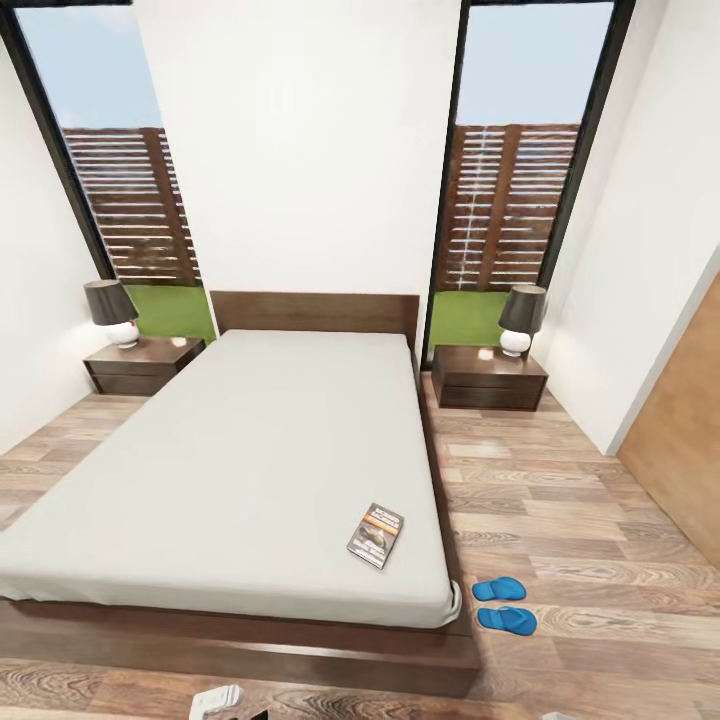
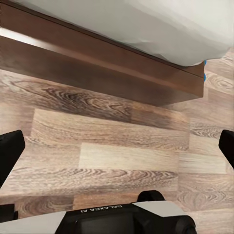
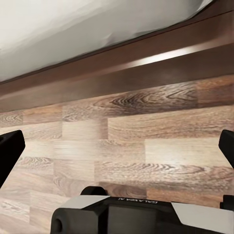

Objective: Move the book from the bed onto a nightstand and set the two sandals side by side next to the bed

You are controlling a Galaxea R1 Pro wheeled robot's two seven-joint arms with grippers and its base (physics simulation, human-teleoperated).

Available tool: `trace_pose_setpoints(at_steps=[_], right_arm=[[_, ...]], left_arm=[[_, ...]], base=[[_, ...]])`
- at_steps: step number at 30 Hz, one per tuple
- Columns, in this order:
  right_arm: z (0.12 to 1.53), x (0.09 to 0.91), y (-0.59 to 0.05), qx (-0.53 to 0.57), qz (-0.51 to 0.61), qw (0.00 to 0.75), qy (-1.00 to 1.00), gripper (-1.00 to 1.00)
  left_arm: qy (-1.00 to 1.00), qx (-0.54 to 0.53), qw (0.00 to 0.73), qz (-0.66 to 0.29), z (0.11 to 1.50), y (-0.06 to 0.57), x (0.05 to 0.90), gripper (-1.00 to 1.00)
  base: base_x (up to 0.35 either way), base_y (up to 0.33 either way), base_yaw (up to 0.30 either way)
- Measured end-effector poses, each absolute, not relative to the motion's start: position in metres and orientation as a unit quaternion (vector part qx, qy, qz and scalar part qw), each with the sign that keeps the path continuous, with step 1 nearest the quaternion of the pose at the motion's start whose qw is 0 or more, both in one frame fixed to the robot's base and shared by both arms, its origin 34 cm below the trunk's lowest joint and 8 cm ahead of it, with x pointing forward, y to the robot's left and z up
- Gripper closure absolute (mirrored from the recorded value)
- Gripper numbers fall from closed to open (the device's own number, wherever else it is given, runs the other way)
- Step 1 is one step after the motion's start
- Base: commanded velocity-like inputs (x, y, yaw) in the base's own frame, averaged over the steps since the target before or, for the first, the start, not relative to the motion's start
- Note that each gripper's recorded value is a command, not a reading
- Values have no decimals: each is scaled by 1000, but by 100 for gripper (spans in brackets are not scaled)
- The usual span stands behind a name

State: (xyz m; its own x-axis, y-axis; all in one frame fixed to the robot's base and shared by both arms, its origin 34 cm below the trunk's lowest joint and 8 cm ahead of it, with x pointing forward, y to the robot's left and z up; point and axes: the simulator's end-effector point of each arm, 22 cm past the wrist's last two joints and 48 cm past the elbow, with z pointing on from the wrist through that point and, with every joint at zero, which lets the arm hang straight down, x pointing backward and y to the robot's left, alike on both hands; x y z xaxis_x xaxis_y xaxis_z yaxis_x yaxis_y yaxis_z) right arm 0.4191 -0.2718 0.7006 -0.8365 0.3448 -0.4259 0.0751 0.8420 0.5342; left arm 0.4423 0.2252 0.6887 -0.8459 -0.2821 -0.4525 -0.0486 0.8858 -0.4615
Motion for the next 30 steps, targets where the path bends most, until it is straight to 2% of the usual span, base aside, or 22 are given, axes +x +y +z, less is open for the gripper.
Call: trace_pose_setpoints(at_steps=[30], right_arm=[[701, 420, -272, 116, 257, 263, 923, -100]], left_arm=[[935, -88, 263, -222, 689, 226, 442, -100]], base=[[0, 0, 0]])
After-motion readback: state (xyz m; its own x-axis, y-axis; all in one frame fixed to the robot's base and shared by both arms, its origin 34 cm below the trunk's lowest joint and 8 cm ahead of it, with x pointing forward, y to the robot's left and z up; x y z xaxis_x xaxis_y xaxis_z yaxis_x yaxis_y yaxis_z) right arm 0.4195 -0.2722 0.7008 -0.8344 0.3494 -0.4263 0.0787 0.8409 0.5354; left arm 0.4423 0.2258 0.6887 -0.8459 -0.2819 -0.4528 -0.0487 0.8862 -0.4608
